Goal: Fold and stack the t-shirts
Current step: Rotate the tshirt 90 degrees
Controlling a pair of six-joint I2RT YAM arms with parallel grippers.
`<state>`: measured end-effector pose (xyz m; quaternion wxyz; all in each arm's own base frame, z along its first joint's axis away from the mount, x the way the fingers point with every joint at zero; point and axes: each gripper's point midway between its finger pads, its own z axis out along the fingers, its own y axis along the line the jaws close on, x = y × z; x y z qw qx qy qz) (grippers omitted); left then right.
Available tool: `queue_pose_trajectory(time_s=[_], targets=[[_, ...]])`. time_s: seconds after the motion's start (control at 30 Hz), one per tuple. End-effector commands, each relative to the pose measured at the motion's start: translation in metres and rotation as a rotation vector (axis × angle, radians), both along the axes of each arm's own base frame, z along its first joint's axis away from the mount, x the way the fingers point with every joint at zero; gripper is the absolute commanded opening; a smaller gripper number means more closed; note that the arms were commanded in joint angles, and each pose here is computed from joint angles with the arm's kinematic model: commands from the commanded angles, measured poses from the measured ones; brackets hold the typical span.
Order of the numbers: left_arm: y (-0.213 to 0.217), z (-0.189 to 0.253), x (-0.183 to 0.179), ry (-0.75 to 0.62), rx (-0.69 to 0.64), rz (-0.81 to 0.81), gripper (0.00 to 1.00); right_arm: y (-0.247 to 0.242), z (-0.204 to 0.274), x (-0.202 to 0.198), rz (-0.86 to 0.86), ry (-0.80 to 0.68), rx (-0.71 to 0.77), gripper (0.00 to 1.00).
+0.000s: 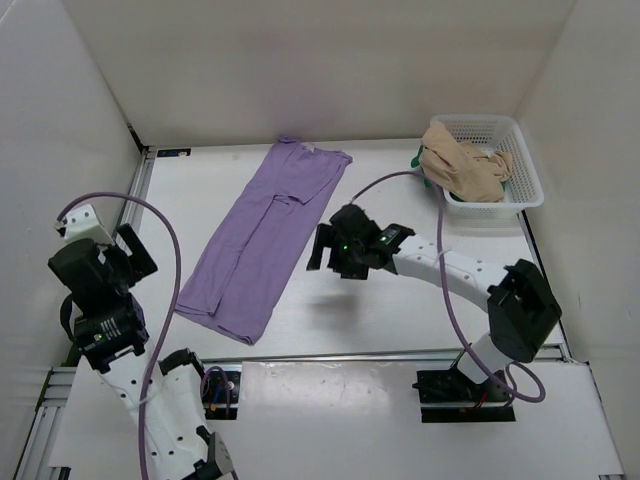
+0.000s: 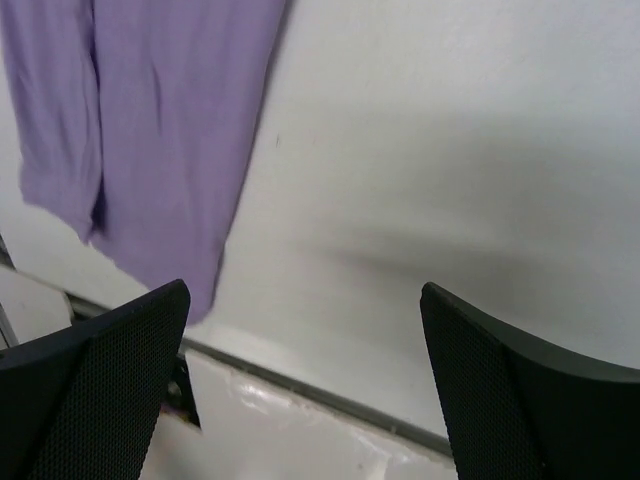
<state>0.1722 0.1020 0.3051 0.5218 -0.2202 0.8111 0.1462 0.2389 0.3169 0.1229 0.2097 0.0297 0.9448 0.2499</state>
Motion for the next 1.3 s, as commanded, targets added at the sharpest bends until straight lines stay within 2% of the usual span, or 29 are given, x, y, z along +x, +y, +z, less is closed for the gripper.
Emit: queue_pose_trajectory(time_s=[0.0, 0.13, 0.2, 0.27, 0.3, 0.37, 0.47, 0.57, 0.63, 0.8, 0.9, 0.93, 1.03, 1.1, 1.27], targets=[[-0.002, -0.023, -0.021, 0.144, -0.054, 0.043, 1.0, 0.035, 0.002, -0.035, 0.106, 0.06, 0.045, 1.0], [0.003, -0.03, -0.053, 0.259, -0.046, 0.141, 1.0, 0.07, -0.016, -0.065, 0.149, 0.176, 0.064, 0.95], [0.0, -0.033, -0.062, 0.292, -0.056, 0.149, 1.0, 0.088, -0.032, -0.08, 0.127, 0.262, 0.087, 0.83], [-0.005, -0.033, -0.074, 0.316, -0.061, 0.157, 1.0, 0.102, -0.048, -0.095, 0.131, 0.325, 0.119, 0.75], [-0.004, -0.031, -0.077, 0.321, -0.055, 0.167, 1.0, 0.118, -0.044, -0.097, 0.123, 0.34, 0.189, 0.72], [-0.006, -0.023, -0.083, 0.289, -0.042, 0.18, 1.0, 0.126, -0.059, -0.113, 0.11, 0.382, 0.172, 0.64], [-0.007, -0.022, -0.085, 0.279, -0.038, 0.18, 1.0, 0.132, -0.087, -0.127, 0.044, 0.454, 0.124, 0.62], [-0.007, -0.026, -0.078, 0.263, -0.042, 0.164, 1.0, 0.142, -0.107, -0.133, -0.027, 0.537, 0.157, 0.62], [-0.005, -0.033, -0.071, 0.264, -0.048, 0.156, 1.0, 0.145, -0.12, -0.134, -0.08, 0.583, 0.17, 0.59], [0.01, -0.028, -0.057, 0.219, -0.007, 0.189, 1.0, 0.166, -0.125, -0.128, -0.126, 0.629, 0.184, 0.54], [0.021, -0.025, -0.054, 0.21, 0.02, 0.226, 1.0, 0.17, -0.135, -0.129, -0.167, 0.677, 0.178, 0.36], [0.021, -0.028, -0.052, 0.214, 0.018, 0.226, 1.0, 0.171, -0.135, -0.128, -0.178, 0.683, 0.18, 0.21], [0.011, -0.038, -0.037, 0.215, -0.036, 0.14, 1.0, 0.162, -0.133, -0.131, -0.189, 0.709, 0.172, 0.0], [-0.014, -0.052, -0.026, 0.216, -0.126, 0.008, 1.0, 0.141, -0.138, -0.136, -0.171, 0.71, 0.135, 0.0], [-0.04, -0.109, -0.008, 0.395, -0.364, -0.134, 0.88, 0.082, -0.126, -0.13, -0.08, 0.625, 0.058, 0.0]])
